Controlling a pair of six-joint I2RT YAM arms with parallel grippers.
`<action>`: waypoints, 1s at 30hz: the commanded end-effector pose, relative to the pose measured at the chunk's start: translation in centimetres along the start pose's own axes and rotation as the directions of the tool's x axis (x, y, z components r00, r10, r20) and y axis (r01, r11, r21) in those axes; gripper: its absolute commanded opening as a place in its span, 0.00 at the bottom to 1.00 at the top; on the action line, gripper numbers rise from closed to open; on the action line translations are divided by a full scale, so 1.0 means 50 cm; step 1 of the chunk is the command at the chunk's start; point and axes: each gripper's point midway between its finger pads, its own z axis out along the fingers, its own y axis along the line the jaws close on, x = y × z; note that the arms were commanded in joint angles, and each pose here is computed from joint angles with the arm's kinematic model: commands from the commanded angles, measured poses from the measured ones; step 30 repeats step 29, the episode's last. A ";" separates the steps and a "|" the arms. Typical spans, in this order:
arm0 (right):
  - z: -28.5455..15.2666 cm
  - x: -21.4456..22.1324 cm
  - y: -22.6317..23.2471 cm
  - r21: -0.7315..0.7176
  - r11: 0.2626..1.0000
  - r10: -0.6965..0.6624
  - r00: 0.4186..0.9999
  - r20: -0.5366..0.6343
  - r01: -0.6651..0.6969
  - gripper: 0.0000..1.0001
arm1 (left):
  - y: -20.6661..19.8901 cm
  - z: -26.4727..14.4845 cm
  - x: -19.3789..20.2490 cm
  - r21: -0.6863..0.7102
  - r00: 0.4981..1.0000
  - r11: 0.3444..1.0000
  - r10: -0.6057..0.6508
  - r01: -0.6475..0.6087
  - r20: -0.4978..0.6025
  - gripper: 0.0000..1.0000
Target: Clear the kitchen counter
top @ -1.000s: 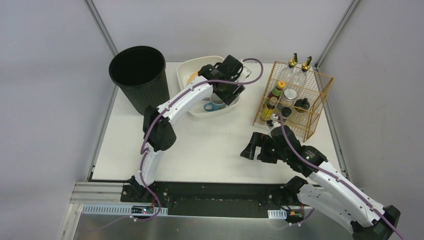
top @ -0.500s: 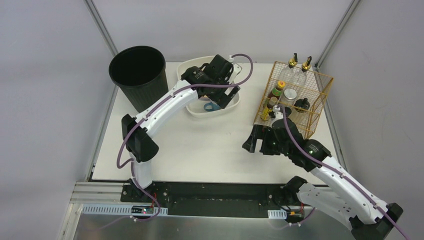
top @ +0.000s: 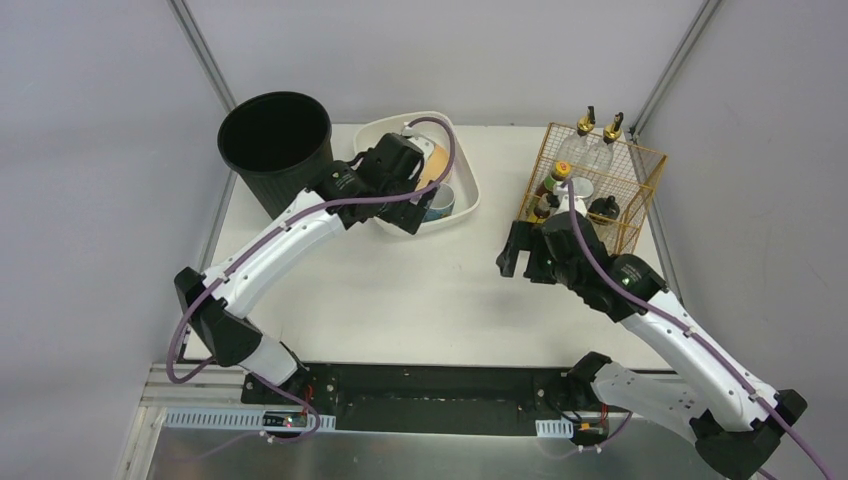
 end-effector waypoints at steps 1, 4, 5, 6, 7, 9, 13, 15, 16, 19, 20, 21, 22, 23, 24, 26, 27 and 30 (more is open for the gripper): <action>-0.026 -0.069 -0.034 0.122 0.992 0.004 0.992 0.130 -0.020 0.99 | 0.021 -0.039 0.016 -0.031 0.994 0.995 -0.095 0.097 0.055 0.99; -0.037 -0.097 -0.043 0.158 0.986 0.012 0.983 0.185 -0.042 0.99 | 0.030 -0.054 0.035 -0.031 0.989 0.991 -0.124 0.127 0.078 0.99; -0.038 -0.104 -0.045 0.169 0.984 0.016 0.980 0.198 -0.050 1.00 | 0.034 -0.061 0.037 -0.035 0.986 0.990 -0.135 0.139 0.093 0.99; -0.038 -0.110 -0.046 0.178 0.982 0.016 0.978 0.207 -0.054 0.99 | 0.039 -0.064 0.042 -0.041 0.984 0.988 -0.146 0.151 0.100 0.99; -0.040 -0.118 -0.049 0.191 0.980 0.016 0.976 0.219 -0.059 0.99 | 0.043 -0.071 0.045 -0.044 0.981 0.985 -0.159 0.165 0.112 0.99; -0.041 -0.130 -0.052 0.220 0.974 0.010 0.974 0.227 -0.061 0.99 | 0.047 -0.081 0.051 -0.039 0.975 0.981 -0.185 0.191 0.126 0.99; -0.046 -0.144 -0.052 0.240 0.969 -0.008 0.972 0.234 -0.049 0.99 | 0.047 -0.106 0.064 -0.004 0.959 0.970 -0.241 0.244 0.148 0.99; -0.049 -0.150 -0.045 0.225 0.973 -0.006 0.971 0.241 -0.050 0.99 | 0.048 -0.116 0.071 0.007 0.952 0.965 -0.261 0.263 0.159 0.99; -0.052 -0.153 -0.042 0.216 0.975 -0.003 0.969 0.247 -0.052 0.99 | 0.052 -0.121 0.073 0.004 0.948 0.962 -0.271 0.275 0.168 0.99; -0.057 -0.161 -0.041 0.205 0.977 0.006 0.963 0.269 -0.063 0.99 | 0.062 -0.133 0.079 -0.002 0.941 0.958 -0.281 0.287 0.189 0.99; -0.059 -0.162 -0.042 0.205 0.976 0.008 0.961 0.275 -0.067 0.99 | 0.063 -0.139 0.078 0.005 0.938 0.957 -0.286 0.290 0.198 0.99; -0.058 -0.163 -0.042 0.205 0.976 0.009 0.960 0.279 -0.068 0.99 | 0.064 -0.144 0.079 0.009 0.936 0.956 -0.289 0.293 0.203 0.99; -0.061 -0.166 -0.042 0.204 0.977 0.009 0.959 0.283 -0.069 0.99 | 0.065 -0.148 0.080 0.013 0.933 0.955 -0.294 0.298 0.210 0.99; -0.063 -0.167 -0.043 0.206 0.976 0.008 0.958 0.286 -0.070 0.99 | 0.066 -0.152 0.082 0.017 0.930 0.953 -0.298 0.302 0.215 0.99; -0.065 -0.169 -0.043 0.207 0.976 0.006 0.958 0.288 -0.069 0.99 | 0.067 -0.155 0.083 0.021 0.928 0.952 -0.302 0.304 0.219 0.99; -0.070 -0.163 -0.038 0.193 0.981 -0.021 0.965 0.262 -0.031 0.99 | 0.068 -0.159 0.086 0.025 0.926 0.951 -0.305 0.308 0.223 0.99; -0.072 -0.161 -0.037 0.190 0.982 -0.027 0.967 0.254 -0.023 0.99 | 0.067 -0.159 0.087 0.029 0.926 0.951 -0.305 0.306 0.223 0.99; -0.079 -0.167 -0.044 0.212 0.976 -0.017 0.965 0.263 -0.040 0.99 | 0.066 -0.161 0.088 0.037 0.927 0.953 -0.302 0.301 0.224 0.99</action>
